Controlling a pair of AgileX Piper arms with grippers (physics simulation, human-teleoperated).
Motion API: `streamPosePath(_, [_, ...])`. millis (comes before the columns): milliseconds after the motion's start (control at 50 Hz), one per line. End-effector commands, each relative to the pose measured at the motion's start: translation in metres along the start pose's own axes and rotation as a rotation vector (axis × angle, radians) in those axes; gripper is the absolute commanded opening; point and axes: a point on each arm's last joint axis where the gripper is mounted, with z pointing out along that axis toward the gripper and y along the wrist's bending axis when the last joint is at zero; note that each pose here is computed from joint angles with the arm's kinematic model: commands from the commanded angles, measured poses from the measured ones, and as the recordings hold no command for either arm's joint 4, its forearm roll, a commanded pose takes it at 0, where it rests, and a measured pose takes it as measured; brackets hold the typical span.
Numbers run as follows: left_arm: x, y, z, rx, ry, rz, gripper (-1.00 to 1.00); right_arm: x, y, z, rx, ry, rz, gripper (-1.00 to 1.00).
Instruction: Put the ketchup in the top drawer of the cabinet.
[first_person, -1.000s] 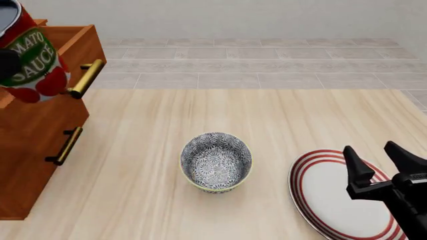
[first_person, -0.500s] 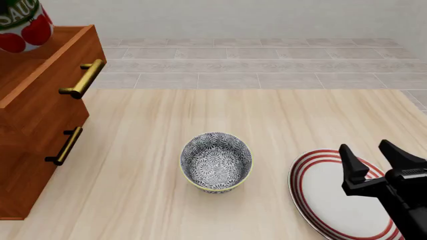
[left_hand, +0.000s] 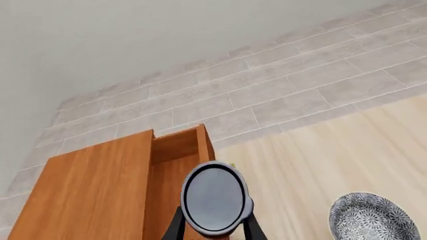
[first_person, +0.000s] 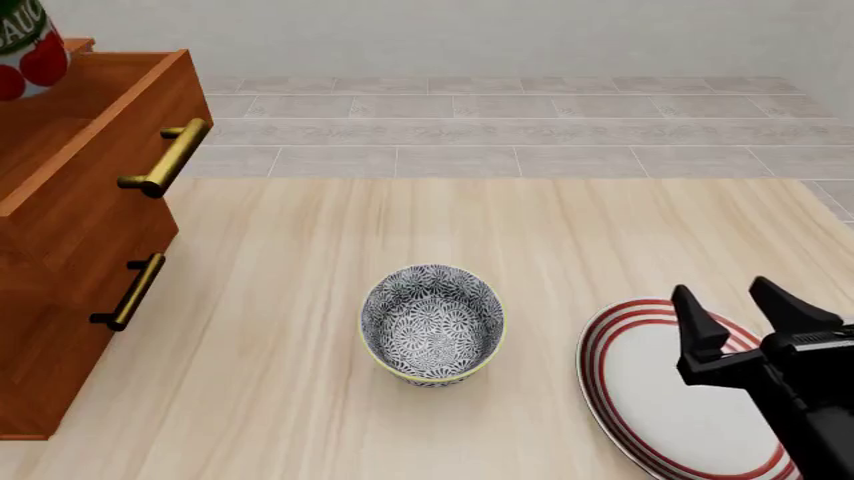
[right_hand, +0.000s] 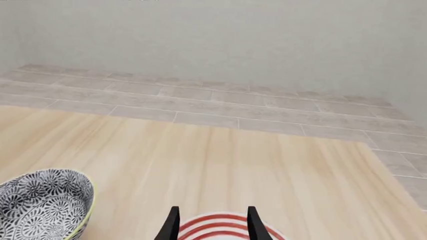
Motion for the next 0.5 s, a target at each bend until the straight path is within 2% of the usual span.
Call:
streamPosePath(20, [0.011, 0.004, 0.014, -0.03, 0.06, 0.008, -1.0, 0.004, 0.0, 0.005, 0.002, 0.005, 0.035, 1.0])
streamPosePath(40, [0.019, 0.005, 0.026, -0.03, 0.139, -0.012, -1.0, 0.004, 0.0, 0.005, 0.003, 0.004, 0.037, 1.0])
streamPosePath(60, [0.019, 0.004, 0.027, -0.02, 0.147, -0.042, -1.0, 0.005, 0.0, 0.006, 0.004, 0.004, 0.037, 1.0])
streamPosePath(80, [0.018, 0.004, 0.019, -0.024, 0.111, -0.007, -1.0, 0.005, 0.0, 0.006, 0.005, 0.004, 0.037, 1.0])
streamPosePath(120, [0.02, 0.005, 0.019, -0.035, 0.117, 0.011, -1.0, 0.005, -0.001, 0.006, 0.007, 0.002, 0.038, 1.0])
streamPosePath(500, [0.029, 0.016, 0.016, -0.11, 0.164, 0.007, -1.0, 0.014, 0.0, 0.015, 0.007, 0.005, 0.043, 1.0])
